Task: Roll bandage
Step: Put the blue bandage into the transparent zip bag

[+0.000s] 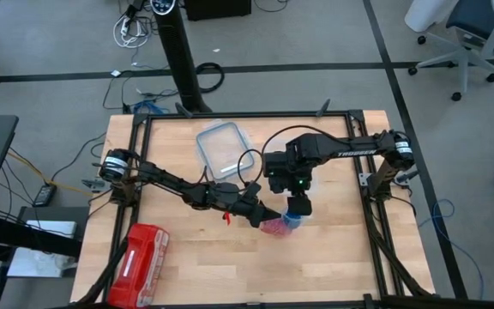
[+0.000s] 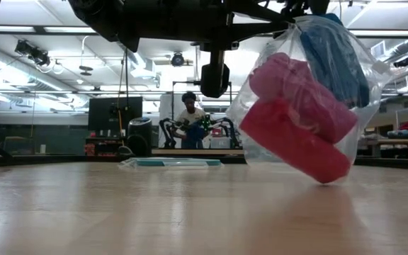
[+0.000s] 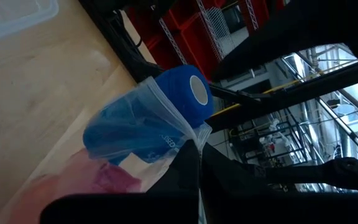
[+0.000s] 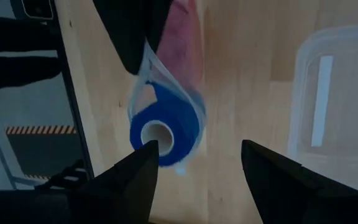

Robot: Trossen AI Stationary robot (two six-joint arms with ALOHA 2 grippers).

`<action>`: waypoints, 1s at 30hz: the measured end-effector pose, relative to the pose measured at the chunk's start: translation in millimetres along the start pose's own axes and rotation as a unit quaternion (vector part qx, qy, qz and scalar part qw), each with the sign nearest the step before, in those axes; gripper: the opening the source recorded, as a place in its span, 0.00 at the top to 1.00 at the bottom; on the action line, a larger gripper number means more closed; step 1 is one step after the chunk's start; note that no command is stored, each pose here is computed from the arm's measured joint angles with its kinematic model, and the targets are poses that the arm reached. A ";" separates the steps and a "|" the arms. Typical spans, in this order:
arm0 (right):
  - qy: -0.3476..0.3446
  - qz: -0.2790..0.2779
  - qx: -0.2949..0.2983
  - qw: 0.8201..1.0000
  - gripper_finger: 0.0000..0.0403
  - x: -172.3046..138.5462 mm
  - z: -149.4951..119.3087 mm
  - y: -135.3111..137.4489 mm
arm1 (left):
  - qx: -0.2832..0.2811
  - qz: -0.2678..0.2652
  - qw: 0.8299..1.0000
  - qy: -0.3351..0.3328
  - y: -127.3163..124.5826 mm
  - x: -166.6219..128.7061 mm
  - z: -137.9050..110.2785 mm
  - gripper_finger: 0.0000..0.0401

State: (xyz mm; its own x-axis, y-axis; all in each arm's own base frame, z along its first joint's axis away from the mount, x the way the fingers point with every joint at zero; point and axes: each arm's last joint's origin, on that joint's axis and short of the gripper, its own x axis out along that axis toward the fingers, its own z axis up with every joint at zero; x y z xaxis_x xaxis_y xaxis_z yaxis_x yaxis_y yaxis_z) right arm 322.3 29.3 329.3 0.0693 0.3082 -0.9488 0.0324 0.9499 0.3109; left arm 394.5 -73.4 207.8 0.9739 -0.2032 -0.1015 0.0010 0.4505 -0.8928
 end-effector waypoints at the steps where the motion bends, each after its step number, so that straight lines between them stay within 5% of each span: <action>1: -0.002 -0.001 -0.001 1.000 0.44 0.6 1.0 -0.1 | 0.000 0.000 1.000 0.000 0.0 0.0 0.0 0.99; 13: -0.007 0.002 -0.004 1.000 0.44 31.4 7.1 -0.7 | -0.002 -0.007 1.000 -0.003 -1.2 -0.1 0.4 0.99; 30: -0.055 0.030 0.028 0.998 0.44 29.8 17.4 0.0 | 0.003 -0.006 1.000 -0.003 -1.1 -0.2 0.1 0.99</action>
State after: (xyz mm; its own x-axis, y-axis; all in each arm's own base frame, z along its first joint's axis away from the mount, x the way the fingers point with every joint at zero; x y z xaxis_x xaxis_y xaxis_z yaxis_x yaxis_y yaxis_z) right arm 341.7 37.6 302.0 0.1814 0.3543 -0.9174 0.0794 0.9245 0.3728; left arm 394.4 -73.7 208.8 0.9752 -0.2033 -0.0877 0.0143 0.4534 -0.8912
